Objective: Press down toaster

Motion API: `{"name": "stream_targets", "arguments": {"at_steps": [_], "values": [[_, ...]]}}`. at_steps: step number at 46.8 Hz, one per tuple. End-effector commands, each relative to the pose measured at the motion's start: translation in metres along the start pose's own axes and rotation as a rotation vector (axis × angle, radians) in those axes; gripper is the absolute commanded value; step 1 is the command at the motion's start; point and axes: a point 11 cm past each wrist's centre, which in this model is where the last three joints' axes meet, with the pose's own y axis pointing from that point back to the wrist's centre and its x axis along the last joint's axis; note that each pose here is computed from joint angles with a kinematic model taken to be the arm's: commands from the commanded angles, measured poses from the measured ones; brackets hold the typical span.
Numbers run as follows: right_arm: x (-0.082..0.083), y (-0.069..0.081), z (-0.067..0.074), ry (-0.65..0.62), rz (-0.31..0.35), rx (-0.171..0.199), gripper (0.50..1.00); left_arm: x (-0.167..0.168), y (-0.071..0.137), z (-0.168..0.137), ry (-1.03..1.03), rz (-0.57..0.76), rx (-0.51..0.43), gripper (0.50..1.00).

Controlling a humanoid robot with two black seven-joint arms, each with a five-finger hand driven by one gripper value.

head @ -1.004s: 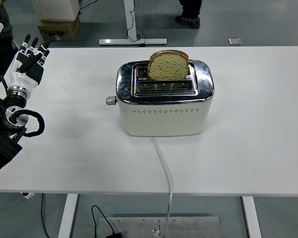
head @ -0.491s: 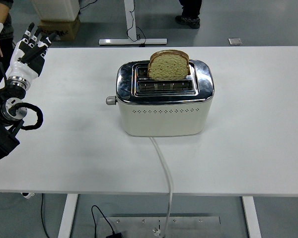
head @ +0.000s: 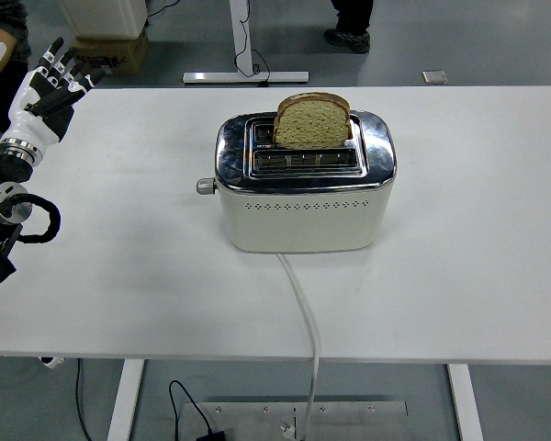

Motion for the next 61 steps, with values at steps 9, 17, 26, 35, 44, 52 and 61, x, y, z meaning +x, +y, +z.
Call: {"name": "stream_targets", "arguments": {"at_steps": [9, 17, 26, 35, 44, 52, 61], "values": [[0.000, 0.000, 0.000, 0.000, 0.000, -0.002, 0.998, 0.012, 0.005, 0.008, -0.066, -0.021, 0.016, 1.000], [0.000, 0.000, -0.001, 0.000, 0.000, 0.002, 0.998, 0.009, 0.005, 0.005, -0.178, -0.064, 0.057, 1.000], [0.000, 0.000, -0.001, -0.001, 0.000, 0.002, 0.998, 0.017, 0.010, 0.006, -0.272, -0.084, 0.091, 1.000], [0.000, 0.000, 0.000, -0.001, 0.000, 0.000, 0.998, 0.025, 0.013, 0.009, -0.429, -0.119, 0.142, 1.000], [0.000, 0.000, 0.000, 0.000, 0.000, -0.002, 0.998, 0.031, 0.015, 0.017, -0.555, -0.148, 0.176, 1.000], [0.000, 0.000, 0.000, -0.001, 0.002, 0.000, 0.998, 0.030, 0.019, 0.028, -0.680, -0.229, 0.197, 1.000], [0.000, 0.000, 0.000, 0.000, 0.000, 0.000, 0.998, 0.021, 0.027, 0.039, -0.791, -0.353, 0.149, 1.000]]}}
